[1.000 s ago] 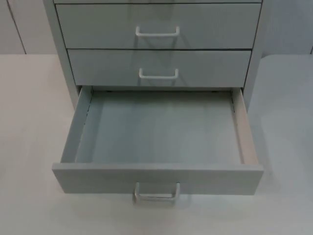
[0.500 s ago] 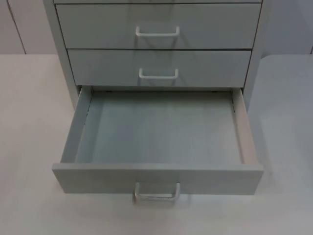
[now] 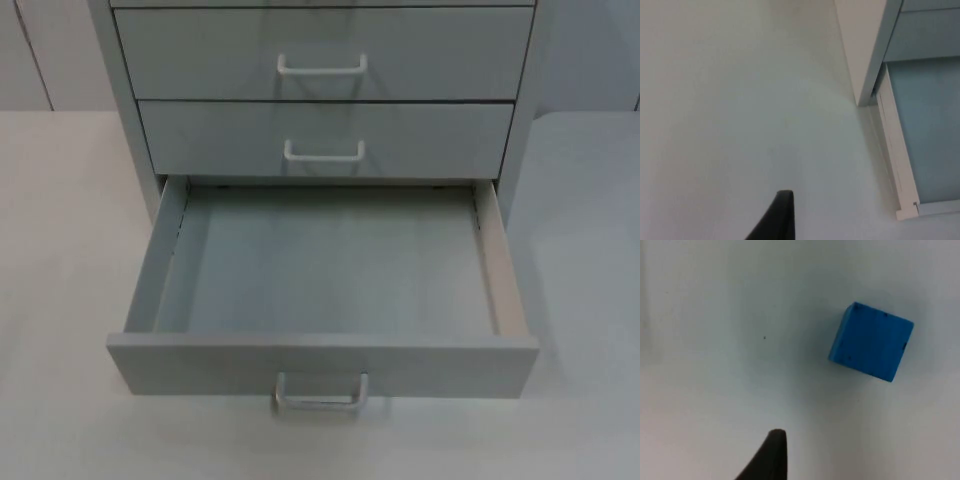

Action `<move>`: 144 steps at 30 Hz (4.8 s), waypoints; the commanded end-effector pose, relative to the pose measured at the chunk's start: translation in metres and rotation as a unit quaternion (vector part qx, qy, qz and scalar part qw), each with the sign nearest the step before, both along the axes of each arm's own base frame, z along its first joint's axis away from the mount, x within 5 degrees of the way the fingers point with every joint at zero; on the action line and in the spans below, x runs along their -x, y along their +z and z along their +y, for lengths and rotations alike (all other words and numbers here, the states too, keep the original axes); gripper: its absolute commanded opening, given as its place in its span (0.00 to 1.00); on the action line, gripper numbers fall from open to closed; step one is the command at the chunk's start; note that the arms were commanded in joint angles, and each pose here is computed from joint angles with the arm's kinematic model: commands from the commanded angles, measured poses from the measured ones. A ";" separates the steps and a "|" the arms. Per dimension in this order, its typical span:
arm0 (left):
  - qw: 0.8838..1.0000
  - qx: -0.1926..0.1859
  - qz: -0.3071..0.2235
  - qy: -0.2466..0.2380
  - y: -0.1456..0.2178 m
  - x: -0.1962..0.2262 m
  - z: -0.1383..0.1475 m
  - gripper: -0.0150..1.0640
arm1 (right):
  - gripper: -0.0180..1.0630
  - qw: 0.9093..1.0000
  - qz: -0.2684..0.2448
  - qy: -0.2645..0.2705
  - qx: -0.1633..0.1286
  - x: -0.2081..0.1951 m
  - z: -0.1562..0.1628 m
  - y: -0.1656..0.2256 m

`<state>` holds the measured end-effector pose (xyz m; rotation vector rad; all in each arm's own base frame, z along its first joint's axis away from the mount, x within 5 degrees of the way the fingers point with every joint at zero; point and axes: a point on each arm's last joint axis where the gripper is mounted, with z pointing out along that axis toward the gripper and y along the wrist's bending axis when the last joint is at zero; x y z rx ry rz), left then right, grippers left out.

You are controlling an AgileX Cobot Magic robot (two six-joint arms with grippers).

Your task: Open the drawer with the left hand, place the block into the drawer with the right hand, then close the drawer with the left hand.

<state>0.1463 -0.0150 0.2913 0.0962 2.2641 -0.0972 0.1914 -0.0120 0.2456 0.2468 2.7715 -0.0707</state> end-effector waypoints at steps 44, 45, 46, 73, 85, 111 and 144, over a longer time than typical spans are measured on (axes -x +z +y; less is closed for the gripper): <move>1.000 0.009 -0.008 0.006 0.001 0.001 0.000 0.99 | 0.96 0.989 0.085 -0.118 -0.010 -0.076 -0.005 -0.148; 1.000 0.009 -0.008 0.006 0.001 0.001 0.000 0.99 | 0.94 0.989 0.085 -0.117 -0.009 -0.077 -0.006 -0.148; 1.000 0.009 -0.008 0.006 0.001 0.001 0.000 0.99 | 0.94 0.989 0.085 -0.117 -0.009 -0.077 -0.006 -0.148; 1.000 0.012 -0.009 0.006 0.001 0.001 0.000 0.99 | 0.02 0.996 0.014 -0.062 0.058 -0.051 -0.014 -0.058; 1.000 0.012 -0.013 0.007 0.002 0.000 0.000 0.99 | 0.02 0.992 -0.098 -0.057 0.050 -0.002 -0.012 0.018; 1.000 0.012 -0.013 0.007 0.002 0.000 0.000 0.99 | 0.02 0.986 -0.067 0.135 -0.073 0.006 0.054 0.015; 1.000 0.012 -0.013 0.007 0.002 0.000 0.000 0.99 | 0.02 0.954 -0.121 0.270 -0.040 -0.070 0.277 -0.039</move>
